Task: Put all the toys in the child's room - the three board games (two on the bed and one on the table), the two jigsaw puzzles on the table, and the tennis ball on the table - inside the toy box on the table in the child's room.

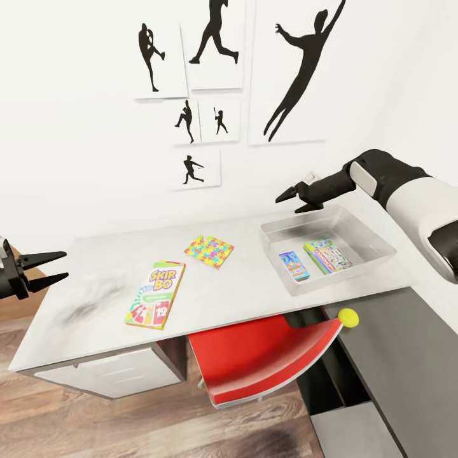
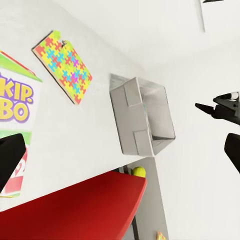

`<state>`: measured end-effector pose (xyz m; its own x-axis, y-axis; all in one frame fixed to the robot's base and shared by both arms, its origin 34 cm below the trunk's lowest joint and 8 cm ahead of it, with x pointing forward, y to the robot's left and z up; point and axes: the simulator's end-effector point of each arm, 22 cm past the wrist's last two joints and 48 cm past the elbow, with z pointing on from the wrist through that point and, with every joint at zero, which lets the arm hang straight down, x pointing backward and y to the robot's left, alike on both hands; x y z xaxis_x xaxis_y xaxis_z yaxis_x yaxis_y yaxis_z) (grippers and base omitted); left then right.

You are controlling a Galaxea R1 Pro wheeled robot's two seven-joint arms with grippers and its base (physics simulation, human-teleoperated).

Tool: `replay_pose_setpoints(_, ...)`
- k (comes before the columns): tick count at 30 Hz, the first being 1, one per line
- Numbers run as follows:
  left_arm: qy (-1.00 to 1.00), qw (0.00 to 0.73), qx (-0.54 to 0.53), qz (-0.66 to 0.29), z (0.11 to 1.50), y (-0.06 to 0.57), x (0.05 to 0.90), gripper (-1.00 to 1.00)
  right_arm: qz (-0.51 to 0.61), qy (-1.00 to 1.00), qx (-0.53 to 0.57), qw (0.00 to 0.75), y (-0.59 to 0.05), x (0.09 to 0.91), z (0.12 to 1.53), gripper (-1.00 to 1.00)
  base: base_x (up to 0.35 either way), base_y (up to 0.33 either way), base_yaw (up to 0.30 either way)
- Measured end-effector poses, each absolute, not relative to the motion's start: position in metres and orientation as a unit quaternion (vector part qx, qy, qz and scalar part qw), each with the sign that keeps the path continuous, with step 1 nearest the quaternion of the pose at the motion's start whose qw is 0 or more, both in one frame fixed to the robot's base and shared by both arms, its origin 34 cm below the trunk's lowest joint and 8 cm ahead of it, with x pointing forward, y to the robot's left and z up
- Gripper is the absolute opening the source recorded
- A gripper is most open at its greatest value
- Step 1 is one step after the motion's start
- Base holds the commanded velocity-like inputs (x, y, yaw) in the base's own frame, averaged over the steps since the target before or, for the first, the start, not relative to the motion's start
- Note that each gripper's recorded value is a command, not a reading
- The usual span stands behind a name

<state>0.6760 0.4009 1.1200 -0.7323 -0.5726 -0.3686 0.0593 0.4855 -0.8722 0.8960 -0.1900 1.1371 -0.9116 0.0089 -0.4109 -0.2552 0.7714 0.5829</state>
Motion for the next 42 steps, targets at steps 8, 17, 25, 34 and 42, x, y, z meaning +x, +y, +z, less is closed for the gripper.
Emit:
replay_pose_setpoints(8,0.795,0.331,-0.161,-0.482,1.1224,0.4021,0.6765,1.00,0.331,0.920,-0.067,0.199,-0.1898,0.8962,1.1372,1.00,0.000,0.000,0.000)
replay_pose_setpoints(17,0.795,0.331,-0.161,-0.482,1.1225,0.4021,0.6764,1.00,0.332,0.919,-0.067,0.199,-0.1890,0.8962,1.1374,1.00,0.000,0.014,0.000)
replay_pose_setpoints(25,0.795,0.330,-0.161,-0.483,1.1227,0.4018,0.6764,1.00,0.331,0.920,-0.067,0.199,-0.1890,0.8962,1.1369,1.00,-0.049,0.162,0.000)
replay_pose_setpoints(34,0.795,0.330,-0.161,-0.483,1.1226,0.4018,0.6762,1.00,0.331,0.920,-0.067,0.199,-0.1891,0.8959,1.1366,1.00,-0.053,0.158,0.000)
replay_pose_setpoints(42,0.795,0.330,-0.161,-0.483,1.1224,0.4018,0.6764,1.00,0.331,0.920,-0.068,0.198,-0.1885,0.8959,1.1356,1.00,-0.121,0.170,0.000)
